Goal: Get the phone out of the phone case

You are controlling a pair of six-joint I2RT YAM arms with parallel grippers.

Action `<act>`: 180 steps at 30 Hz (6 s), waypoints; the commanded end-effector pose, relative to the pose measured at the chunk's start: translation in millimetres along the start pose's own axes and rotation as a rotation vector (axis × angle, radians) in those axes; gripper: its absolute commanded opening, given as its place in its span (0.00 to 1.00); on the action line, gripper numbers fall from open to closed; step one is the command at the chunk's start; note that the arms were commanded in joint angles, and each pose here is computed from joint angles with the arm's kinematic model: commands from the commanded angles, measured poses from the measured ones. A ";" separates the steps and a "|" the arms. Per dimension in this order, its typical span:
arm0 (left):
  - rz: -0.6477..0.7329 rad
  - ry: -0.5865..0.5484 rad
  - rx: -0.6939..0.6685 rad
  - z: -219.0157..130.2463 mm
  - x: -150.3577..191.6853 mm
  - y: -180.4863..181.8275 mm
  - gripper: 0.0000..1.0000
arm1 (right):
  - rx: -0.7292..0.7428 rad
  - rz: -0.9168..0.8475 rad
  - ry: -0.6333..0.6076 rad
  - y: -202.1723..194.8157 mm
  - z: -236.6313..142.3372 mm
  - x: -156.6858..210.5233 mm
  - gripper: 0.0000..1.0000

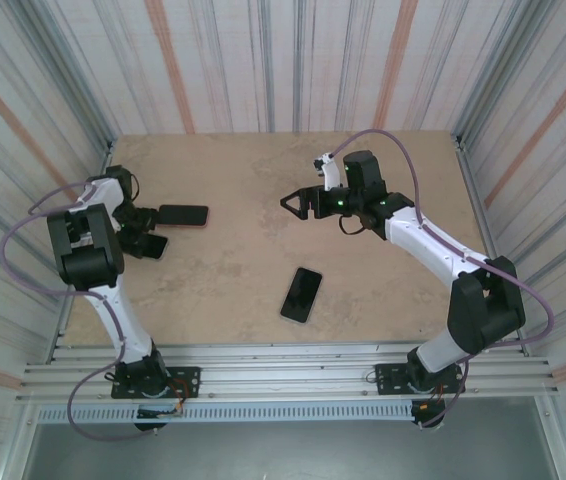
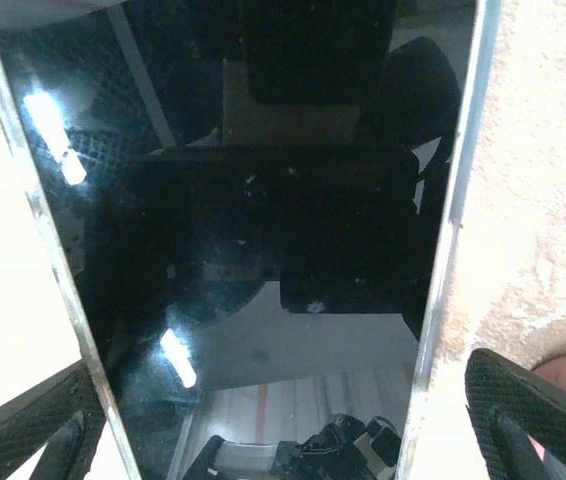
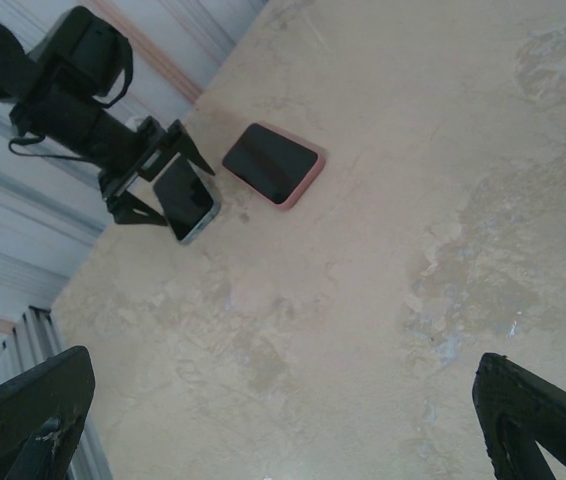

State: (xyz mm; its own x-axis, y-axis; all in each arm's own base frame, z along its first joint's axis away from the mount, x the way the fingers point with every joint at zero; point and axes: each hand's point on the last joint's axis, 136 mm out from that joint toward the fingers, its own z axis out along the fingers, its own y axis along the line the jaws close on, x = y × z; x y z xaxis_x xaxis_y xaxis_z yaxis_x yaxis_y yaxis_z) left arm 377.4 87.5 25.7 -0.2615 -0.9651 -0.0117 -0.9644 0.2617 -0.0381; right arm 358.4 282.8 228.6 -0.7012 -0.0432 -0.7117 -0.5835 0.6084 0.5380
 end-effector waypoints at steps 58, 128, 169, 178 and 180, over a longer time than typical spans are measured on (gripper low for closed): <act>0.495 0.031 0.524 -164.8 179.5 -76.1 0.44 | -0.259 0.235 0.052 64.3 107.8 14.8 0.92; 0.910 0.433 1.397 -287.9 284.5 -182.1 0.45 | -0.615 0.705 -0.475 68.0 8.4 -101.4 0.00; 0.636 0.409 1.587 -345.5 277.3 -210.1 0.00 | -0.529 0.505 -0.575 75.1 1.1 -93.1 0.35; 0.644 0.408 1.585 -348.7 281.0 -206.5 0.00 | -0.567 0.480 -0.600 79.3 0.6 -104.9 0.27; 0.644 0.410 1.586 -350.0 282.1 -206.0 0.00 | -0.565 0.480 -0.597 78.6 2.1 -106.1 0.26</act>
State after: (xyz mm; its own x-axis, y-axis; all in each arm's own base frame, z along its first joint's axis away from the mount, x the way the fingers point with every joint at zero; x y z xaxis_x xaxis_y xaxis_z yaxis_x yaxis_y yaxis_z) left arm 502.5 -236.2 338.1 -0.7917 -0.5950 -0.1385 0.0906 0.1099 -0.9898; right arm 384.7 336.6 326.2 -0.7164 0.6014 -0.3536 -0.4468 -0.0063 0.8946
